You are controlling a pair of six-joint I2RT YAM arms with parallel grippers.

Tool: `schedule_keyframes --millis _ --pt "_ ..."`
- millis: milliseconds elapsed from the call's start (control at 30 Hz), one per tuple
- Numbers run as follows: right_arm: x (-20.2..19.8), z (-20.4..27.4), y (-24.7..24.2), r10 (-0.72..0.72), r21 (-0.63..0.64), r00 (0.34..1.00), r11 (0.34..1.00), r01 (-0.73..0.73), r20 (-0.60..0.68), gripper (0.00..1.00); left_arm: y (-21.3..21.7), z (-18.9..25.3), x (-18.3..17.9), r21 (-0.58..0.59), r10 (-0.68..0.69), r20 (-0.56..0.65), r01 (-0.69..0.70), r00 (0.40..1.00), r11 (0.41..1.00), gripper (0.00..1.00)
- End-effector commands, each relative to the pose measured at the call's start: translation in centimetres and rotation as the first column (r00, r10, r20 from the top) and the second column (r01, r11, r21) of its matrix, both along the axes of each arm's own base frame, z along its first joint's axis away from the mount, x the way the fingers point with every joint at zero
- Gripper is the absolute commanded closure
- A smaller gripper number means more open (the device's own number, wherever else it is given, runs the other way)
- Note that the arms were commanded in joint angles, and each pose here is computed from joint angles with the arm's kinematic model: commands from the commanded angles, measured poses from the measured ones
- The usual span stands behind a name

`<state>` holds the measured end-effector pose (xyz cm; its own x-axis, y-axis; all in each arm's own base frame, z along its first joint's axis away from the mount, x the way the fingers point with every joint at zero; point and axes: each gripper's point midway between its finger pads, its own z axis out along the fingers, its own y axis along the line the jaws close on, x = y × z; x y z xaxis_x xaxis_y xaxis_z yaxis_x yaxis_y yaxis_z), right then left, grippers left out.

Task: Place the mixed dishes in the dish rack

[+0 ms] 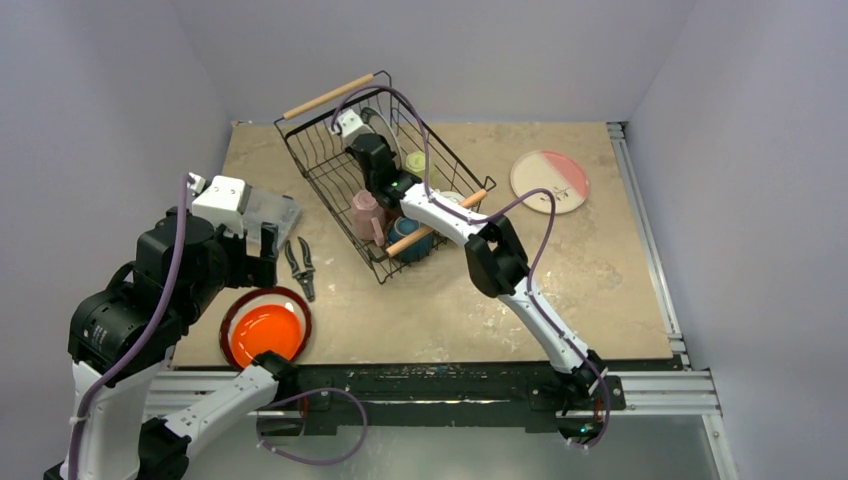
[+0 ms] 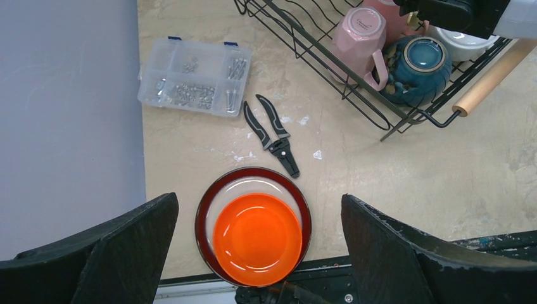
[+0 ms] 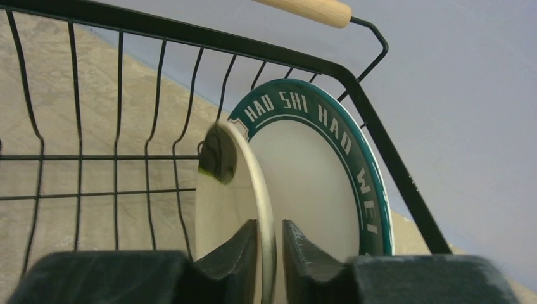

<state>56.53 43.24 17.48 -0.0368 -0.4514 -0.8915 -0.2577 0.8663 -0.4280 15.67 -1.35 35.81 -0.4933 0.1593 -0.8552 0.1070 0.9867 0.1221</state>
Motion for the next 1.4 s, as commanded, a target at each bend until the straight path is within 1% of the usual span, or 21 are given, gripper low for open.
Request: schedule_keyframes --millis 0,67,100,133,200,400,500,633,733,833,867,900,933,967,1033,1100,1133,1200,1233,1300,1367 --pt "0.2 2.3 0.0 -0.013 0.059 0.999 0.998 0.011 0.040 0.69 0.2 0.6 0.5 0.014 0.008 0.031 -0.008 1.000 1.000 0.00" --pt "0.3 2.8 -0.3 -0.027 0.061 0.999 0.998 0.024 0.046 0.52 0.2 0.6 0.5 0.012 0.006 0.032 -0.006 0.999 1.000 0.00" --pt "0.2 3.4 -0.4 -0.031 0.067 0.998 0.997 0.028 0.052 0.46 0.2 0.7 0.5 0.011 0.007 0.034 -0.007 0.999 1.000 0.00" --pt "0.1 4.7 -0.6 -0.037 0.086 0.997 0.996 0.032 0.063 0.41 0.2 0.7 0.5 0.009 0.006 0.035 -0.006 0.999 1.000 0.00" --pt "-0.2 7.3 -0.9 -0.043 0.128 0.996 0.991 0.033 0.080 0.34 0.1 0.6 0.5 0.004 0.006 0.036 -0.007 0.999 1.000 0.00" --pt "-2.5 16.2 -3.5 -0.083 0.212 0.987 0.976 0.053 0.134 0.27 -0.8 0.8 1.1 -0.047 -0.006 0.064 0.009 0.998 0.999 0.00" --pt "-4.7 20.2 -5.3 -0.081 0.277 0.990 0.960 0.047 0.115 0.26 -1.4 0.9 1.6 -0.075 -0.010 0.086 0.017 0.996 0.997 0.00" --pt "-7.3 21.5 -7.7 -0.079 0.310 0.997 0.948 0.069 0.020 0.25 -1.8 1.0 2.0 -0.110 -0.006 0.109 0.018 0.994 0.994 0.00" --pt "-8.8 21.2 -11.2 -0.110 0.329 0.992 0.936 0.123 -0.056 0.24 -1.9 1.0 1.9 -0.133 0.002 0.120 0.015 0.993 0.991 0.00" --pt "-9.1 20.5 -16.4 -0.164 0.430 0.976 0.878 0.210 -0.143 0.23 -2.0 0.9 1.9 -0.152 0.011 0.126 0.008 0.992 0.988 0.00" --pt "-8.5 19.9 -19.5 -0.208 0.465 0.961 0.843 0.271 -0.183 0.23 -2.0 0.9 1.9 -0.159 0.014 0.129 0.007 0.992 0.987 0.00" --pt "-8.8 19.1 -21.2 -0.217 0.500 0.950 0.811 0.304 -0.226 0.22 -2.0 0.9 1.8 -0.163 0.013 0.130 0.009 0.991 0.987 0.00" --pt "-8.9 18.3 -23.5 -0.238 0.532 0.933 0.770 0.351 -0.272 0.22 -2.0 1.0 1.8 -0.167 0.014 0.132 0.009 0.991 0.986 0.00" --pt "-8.4 17.4 -27.0 -0.276 0.559 0.909 0.720 0.411 -0.312 0.21 -2.0 0.9 1.8 -0.170 0.015 0.132 0.007 0.991 0.985 0.00" --pt "-8.7 15.2 -31.6 -0.301 0.595 0.871 0.639 0.487 -0.389 0.19 -2.0 0.9 1.7 -0.176 0.017 0.131 0.006 0.991 0.984 0.00" --pt "-9.1 12.9 -35.3 -0.294 0.623 0.838 0.566 0.540 -0.459 0.16 -2.0 0.9 1.5 -0.181 0.019 0.133 0.006 0.991 0.983 0.00" --pt "-9.5 11.9 -36.5 -0.257 0.649 0.833 0.531 0.545 -0.490 0.15 -1.9 0.9 1.4 -0.183 0.020 0.133 0.004 0.991 0.983 0.00" --pt "-9.9 9.1 -39.4 -0.218 0.671 0.801 0.449 0.590 -0.558 0.15 -1.8 0.9 1.3 -0.188 0.026 0.135 0.000 0.990 0.982 0.00" --pt "-10.4 6.8 -40.7 -0.189 0.670 0.777 0.411 0.618 -0.601 0.14 -1.7 0.8 1.2 -0.189 0.029 0.134 -0.003 0.991 0.982 0.00" --pt "-10.5 4.3 -42.4 -0.128 0.682 0.757 0.359 0.637 -0.640 0.17 -1.7 0.9 1.1 -0.194 0.032 0.132 -0.006 0.991 0.981 0.00" --pt "-10.6 1.8 -43.6 -0.097 0.667 0.728 0.332 0.667 -0.679 0.18 -1.7 0.8 1.0 -0.198 0.033 0.125 -0.008 0.992 0.980 0.00"
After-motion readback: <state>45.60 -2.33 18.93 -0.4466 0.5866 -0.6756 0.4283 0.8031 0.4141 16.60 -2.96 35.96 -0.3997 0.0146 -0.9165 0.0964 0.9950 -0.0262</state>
